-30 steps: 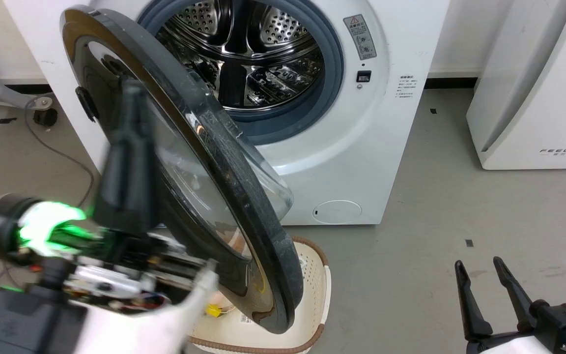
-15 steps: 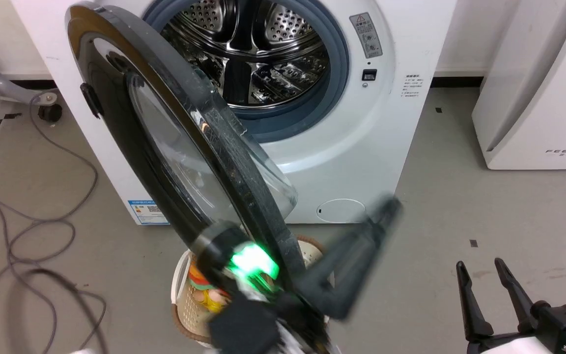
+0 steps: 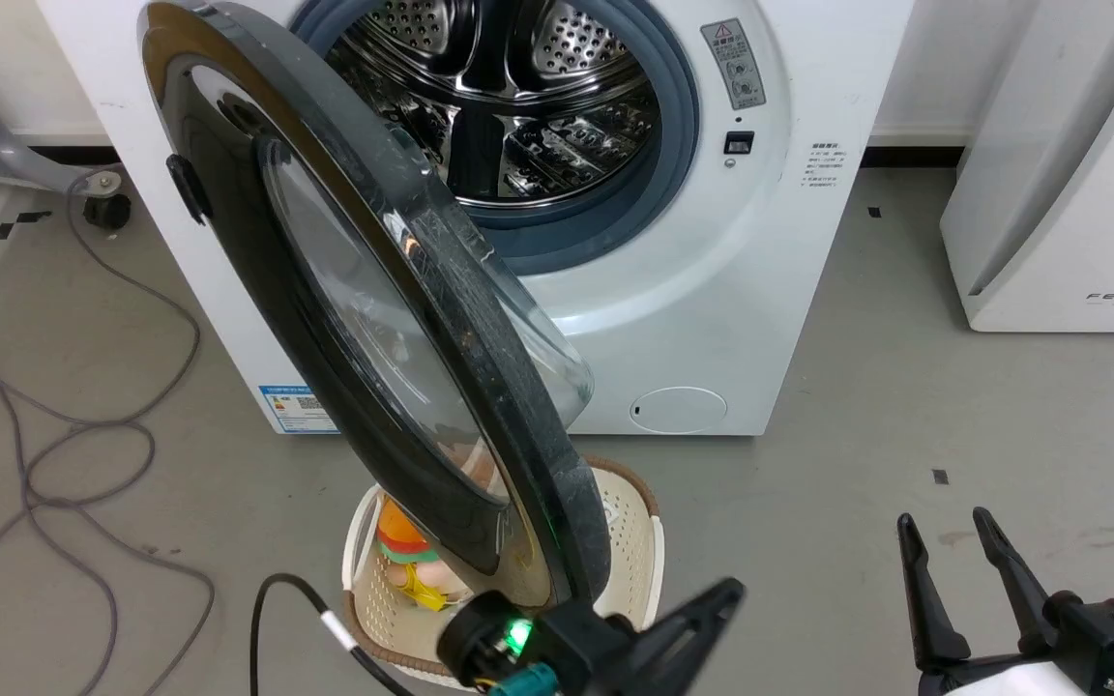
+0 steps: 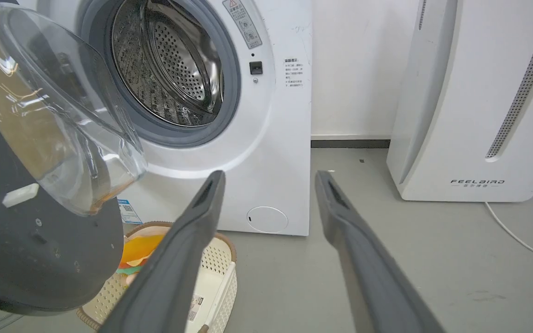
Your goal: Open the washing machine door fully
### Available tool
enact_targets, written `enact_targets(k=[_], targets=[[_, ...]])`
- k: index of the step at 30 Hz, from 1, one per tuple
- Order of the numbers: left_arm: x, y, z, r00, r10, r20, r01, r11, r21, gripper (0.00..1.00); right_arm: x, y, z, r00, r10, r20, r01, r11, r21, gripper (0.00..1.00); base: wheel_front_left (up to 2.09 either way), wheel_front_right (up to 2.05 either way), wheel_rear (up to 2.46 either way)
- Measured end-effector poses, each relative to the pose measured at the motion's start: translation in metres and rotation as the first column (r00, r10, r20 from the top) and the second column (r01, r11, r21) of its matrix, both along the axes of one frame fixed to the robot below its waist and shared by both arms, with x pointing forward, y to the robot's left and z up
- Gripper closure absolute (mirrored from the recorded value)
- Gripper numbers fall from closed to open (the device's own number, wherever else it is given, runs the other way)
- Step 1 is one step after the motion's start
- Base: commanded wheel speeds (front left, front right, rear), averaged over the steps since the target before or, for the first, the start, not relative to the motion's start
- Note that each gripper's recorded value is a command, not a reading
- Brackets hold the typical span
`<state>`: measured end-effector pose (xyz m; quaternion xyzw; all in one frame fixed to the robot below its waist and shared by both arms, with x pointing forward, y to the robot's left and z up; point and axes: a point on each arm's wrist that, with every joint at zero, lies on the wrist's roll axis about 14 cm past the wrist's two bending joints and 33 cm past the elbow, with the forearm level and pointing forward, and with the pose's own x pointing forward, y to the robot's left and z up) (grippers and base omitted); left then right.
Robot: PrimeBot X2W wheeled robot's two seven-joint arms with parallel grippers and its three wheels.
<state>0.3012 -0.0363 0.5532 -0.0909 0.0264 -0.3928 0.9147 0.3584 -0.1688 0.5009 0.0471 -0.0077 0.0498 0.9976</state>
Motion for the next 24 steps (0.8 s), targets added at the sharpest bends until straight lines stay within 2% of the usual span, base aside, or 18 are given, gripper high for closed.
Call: enact_targets(k=[12, 18, 24], targets=[[0.054, 0.035, -0.006, 0.975, 0.222, 0.025, -0.221, 0.975, -0.025, 1.0, 0.0, 0.0, -0.004, 1.0, 0.0, -0.014, 0.0, 1.0, 0.001, 0.0, 0.0, 0.0, 0.0], [0.057, 0.039, -0.007, 0.966, 0.258, 0.017, -0.258, 0.966, -0.03, 1.0, 0.0, 0.0, -0.006, 1.0, 0.0, -0.019, 0.0, 1.0, 0.007, 0.0, 0.0, 0.0, 0.0], [0.041, 0.066, -0.009, 0.937, 0.349, -0.013, -0.349, 0.936, -0.036, 1.0, 0.0, 0.002, -0.006, 1.0, 0.006, -0.021, -0.006, 1.0, 0.009, 0.0, 0.0, 0.0, 0.0]])
